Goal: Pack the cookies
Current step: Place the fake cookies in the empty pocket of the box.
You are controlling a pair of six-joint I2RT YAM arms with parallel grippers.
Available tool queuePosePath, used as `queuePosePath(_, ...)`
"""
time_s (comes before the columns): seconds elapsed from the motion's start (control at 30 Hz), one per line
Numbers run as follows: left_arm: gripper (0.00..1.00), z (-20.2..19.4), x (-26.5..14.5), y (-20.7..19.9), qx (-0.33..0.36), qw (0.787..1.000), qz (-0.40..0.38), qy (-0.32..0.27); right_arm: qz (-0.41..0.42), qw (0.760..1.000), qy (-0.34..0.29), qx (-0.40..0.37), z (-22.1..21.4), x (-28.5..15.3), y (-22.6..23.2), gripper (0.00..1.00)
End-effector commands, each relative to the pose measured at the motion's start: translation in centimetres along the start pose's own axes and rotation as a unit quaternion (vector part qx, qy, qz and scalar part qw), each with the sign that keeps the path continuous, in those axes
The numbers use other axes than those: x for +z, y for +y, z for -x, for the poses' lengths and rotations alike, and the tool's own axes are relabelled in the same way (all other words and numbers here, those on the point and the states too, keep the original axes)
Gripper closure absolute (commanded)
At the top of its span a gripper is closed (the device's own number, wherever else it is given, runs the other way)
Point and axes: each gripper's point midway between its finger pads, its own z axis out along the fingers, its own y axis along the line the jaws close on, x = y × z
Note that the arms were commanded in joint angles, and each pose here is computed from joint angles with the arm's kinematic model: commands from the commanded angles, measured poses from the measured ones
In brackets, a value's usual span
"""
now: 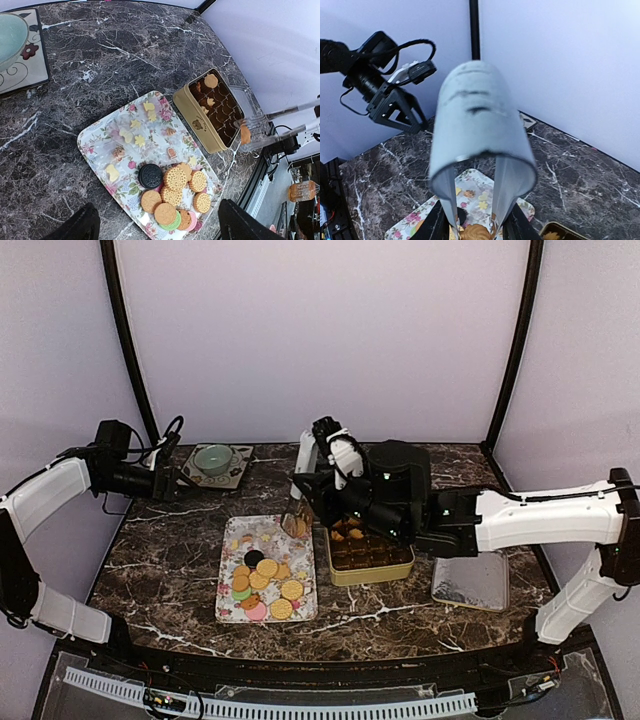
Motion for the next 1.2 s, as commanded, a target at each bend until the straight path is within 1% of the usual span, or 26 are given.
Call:
queuePosePath(0.0,0.15,1.3,-0.5,-0.3,0.012,1.0,-0.002,-0.018,-0.045,0.999,-0.021,0.014,1.4,-1.7,-4.4,0.74)
queuePosePath(0.13,0.16,1.5,-0.3,-0.3,0.01,1.0,-0.006,-0.019,-0.079,0.997,-0.018,0.018,1.2,-2.9,-7.6,0.73)
queuePosePath(0.23,0.16,1.5,-0.2,-0.3,0.006,1.0,-0.012,-0.019,-0.106,0.994,-0.006,0.017,0.2,-3.6,-9.9,0.73)
queuePosePath(0.47,0.16,1.8,-0.1,-0.2,0.01,1.0,-0.013,-0.021,-0.147,0.989,0.009,0.026,-1.9,-4.7,-13.9,0.74)
queuePosePath(0.6,0.16,1.7,0.1,0.0,0.005,1.0,-0.014,-0.018,-0.17,0.985,0.024,0.024,-3.3,-4.6,-15.9,0.74)
queuePosePath(0.73,0.16,1.7,0.3,0.1,0.002,1.0,-0.015,-0.018,-0.181,0.983,0.03,0.022,-4.1,-4.3,-17.2,0.74)
queuePosePath(1.17,0.15,1.9,0.3,0.4,0.003,1.0,-0.009,-0.018,-0.189,0.981,0.038,0.019,-5.8,-3.1,-18.6,0.72)
